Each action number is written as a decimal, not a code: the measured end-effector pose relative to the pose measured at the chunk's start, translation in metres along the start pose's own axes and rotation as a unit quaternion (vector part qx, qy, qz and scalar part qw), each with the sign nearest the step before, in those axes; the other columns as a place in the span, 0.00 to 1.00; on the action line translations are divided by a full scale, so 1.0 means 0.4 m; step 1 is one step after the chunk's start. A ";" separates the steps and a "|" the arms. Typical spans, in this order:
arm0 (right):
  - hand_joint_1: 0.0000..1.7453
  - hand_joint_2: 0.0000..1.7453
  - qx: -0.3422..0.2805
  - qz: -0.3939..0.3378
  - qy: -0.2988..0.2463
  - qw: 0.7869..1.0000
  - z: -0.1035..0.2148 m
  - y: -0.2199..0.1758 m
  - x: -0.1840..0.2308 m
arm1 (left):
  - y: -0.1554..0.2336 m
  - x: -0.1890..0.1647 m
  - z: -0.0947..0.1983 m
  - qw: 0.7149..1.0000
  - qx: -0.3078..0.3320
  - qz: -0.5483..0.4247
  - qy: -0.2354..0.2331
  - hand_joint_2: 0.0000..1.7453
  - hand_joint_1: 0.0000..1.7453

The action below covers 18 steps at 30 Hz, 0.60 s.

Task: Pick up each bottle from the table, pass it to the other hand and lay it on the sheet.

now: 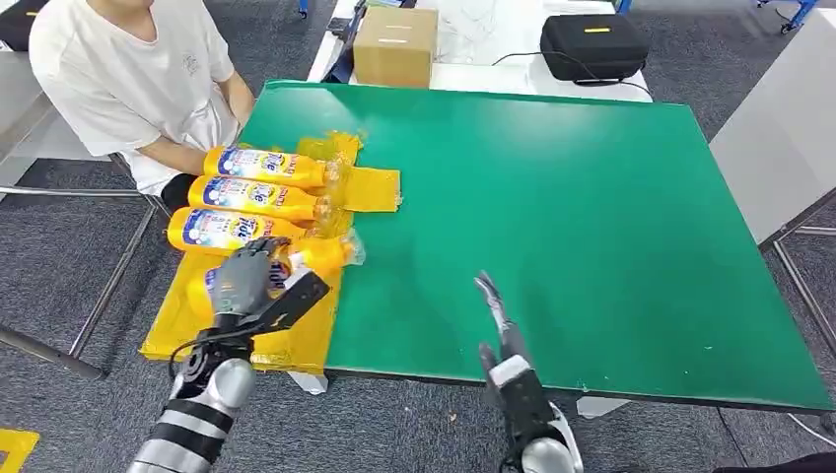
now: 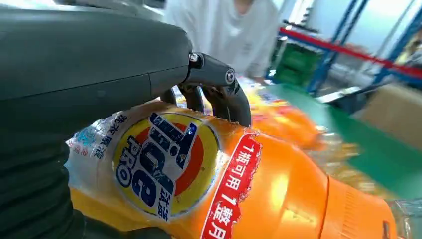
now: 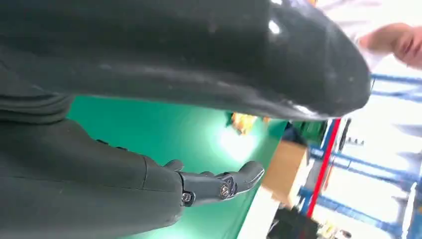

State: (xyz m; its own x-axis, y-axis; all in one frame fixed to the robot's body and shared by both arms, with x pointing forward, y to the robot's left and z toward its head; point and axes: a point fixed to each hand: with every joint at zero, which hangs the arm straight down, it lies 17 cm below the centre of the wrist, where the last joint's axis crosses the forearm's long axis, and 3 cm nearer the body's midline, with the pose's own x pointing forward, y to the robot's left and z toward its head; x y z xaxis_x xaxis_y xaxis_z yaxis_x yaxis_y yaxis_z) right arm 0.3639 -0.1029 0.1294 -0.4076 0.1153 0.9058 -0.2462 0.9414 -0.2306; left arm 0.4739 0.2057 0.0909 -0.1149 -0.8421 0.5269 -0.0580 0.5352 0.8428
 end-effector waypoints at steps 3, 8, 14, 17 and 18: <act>0.00 0.00 -0.023 0.000 0.007 1.000 0.015 -0.040 -0.008 | -0.012 -0.058 0.014 0.998 -0.029 -0.048 0.017 1.00 1.00; 0.00 0.00 -0.034 -0.005 0.008 0.999 0.020 -0.062 -0.008 | -0.034 -0.137 0.033 0.992 -0.082 -0.089 0.039 1.00 0.85; 0.00 0.00 -0.043 -0.015 -0.006 0.999 -0.002 -0.070 0.008 | -0.056 -0.158 0.045 0.990 -0.132 -0.031 0.033 1.00 0.39; 0.00 0.00 -0.044 -0.018 -0.012 0.999 -0.011 -0.071 0.015 | -0.050 -0.165 0.040 0.990 -0.134 -0.027 0.033 1.00 0.00; 0.00 0.00 -0.045 -0.019 -0.013 0.999 -0.013 -0.071 0.016 | -0.050 -0.167 0.039 0.990 -0.135 -0.027 0.033 1.00 0.00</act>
State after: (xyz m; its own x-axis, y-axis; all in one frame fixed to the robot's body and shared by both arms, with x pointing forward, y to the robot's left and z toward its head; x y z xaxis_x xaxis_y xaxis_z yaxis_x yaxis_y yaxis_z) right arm 0.3728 -0.1275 0.1435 -0.4226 0.0724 0.9034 -0.1824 0.9696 -0.1630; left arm 0.4673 0.2523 0.0372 -0.0540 -0.8767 0.4780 0.2049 0.4588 0.8646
